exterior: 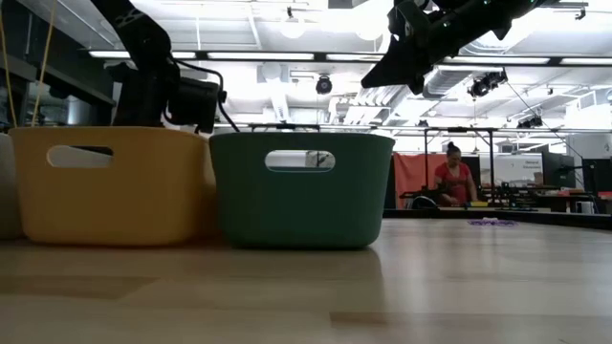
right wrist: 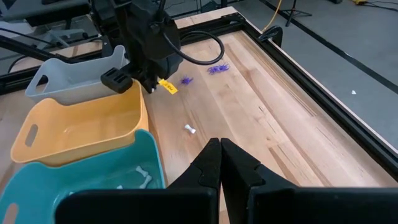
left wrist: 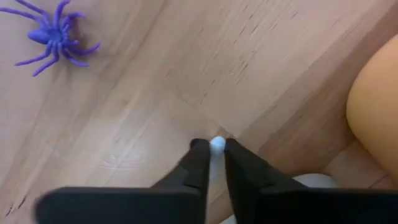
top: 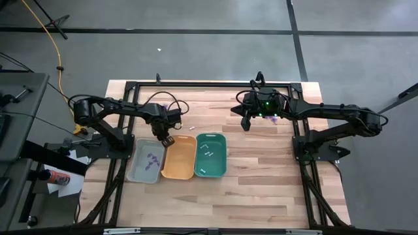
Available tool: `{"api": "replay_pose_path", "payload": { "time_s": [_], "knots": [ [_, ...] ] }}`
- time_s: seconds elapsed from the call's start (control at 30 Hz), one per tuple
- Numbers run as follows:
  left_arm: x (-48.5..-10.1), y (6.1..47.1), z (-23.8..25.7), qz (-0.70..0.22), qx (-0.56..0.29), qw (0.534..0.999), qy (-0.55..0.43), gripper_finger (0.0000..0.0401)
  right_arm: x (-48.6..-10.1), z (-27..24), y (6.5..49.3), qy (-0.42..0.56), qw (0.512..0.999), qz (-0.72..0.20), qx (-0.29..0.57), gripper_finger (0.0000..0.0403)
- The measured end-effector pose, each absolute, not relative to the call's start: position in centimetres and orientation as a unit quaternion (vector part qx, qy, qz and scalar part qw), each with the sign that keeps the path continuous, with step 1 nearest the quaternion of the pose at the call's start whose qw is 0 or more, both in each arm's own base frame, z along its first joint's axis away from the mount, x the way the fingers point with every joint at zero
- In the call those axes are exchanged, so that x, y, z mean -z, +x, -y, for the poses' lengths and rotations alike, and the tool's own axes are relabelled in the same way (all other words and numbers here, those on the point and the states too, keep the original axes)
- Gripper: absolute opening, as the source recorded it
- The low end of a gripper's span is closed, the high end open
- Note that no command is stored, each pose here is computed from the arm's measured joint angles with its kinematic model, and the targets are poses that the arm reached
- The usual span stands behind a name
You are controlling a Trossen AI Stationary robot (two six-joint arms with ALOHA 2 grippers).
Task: Sort Halloween decoration
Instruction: Put the white bone toy into the green bin
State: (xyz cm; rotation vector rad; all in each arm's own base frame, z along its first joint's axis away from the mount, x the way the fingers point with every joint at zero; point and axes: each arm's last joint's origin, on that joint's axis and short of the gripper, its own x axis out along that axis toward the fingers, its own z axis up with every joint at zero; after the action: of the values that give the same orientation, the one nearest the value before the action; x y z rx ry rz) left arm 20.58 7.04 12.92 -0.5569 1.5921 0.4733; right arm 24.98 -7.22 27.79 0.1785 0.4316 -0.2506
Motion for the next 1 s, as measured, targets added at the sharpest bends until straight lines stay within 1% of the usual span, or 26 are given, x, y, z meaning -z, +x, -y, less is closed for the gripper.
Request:
{"api": "replay_pose_path", "payload": {
  "time_s": [0.07, 0.17, 0.4, 0.6, 0.83, 0.93, 1.0],
  "knots": [
    [-12.9, 20.6, -7.0, -0.698, -0.208, 0.64, -0.245, 0.0009, -27.8, 7.2, 25.0, 0.088, 0.965, -0.213, 0.124, 0.0],
    [-12.9, 20.6, -7.0, -0.698, -0.206, 0.64, -0.246, 0.0012, -27.8, 7.2, 25.0, 0.088, 0.965, -0.213, 0.124, 0.0],
    [-13.8, 19.9, -8.0, -0.676, -0.218, 0.651, -0.268, 0.0003, -27.8, 7.2, 25.0, 0.088, 0.965, -0.213, 0.124, 0.0],
    [-15.7, 18.7, -9.5, -0.635, -0.248, 0.673, -0.287, 0.0001, -27.8, 7.2, 25.0, 0.088, 0.965, -0.213, 0.124, 0.0],
    [-20.4, 18.0, -11.9, -0.552, -0.289, 0.738, -0.261, 0.0, -27.9, 7.2, 25.0, 0.089, 0.967, -0.205, 0.124, 0.0],
    [-23.0, 18.1, -12.9, -0.488, -0.31, 0.782, -0.234, 0.0, -28.3, 7.3, 25.2, 0.095, 0.97, -0.185, 0.125, 0.0],
    [-24.8, 18.3, -13.4, -0.421, -0.318, 0.821, -0.215, 0.0, -28.6, 7.3, 25.3, 0.095, 0.974, -0.166, 0.125, 0.0]
  ]
}}
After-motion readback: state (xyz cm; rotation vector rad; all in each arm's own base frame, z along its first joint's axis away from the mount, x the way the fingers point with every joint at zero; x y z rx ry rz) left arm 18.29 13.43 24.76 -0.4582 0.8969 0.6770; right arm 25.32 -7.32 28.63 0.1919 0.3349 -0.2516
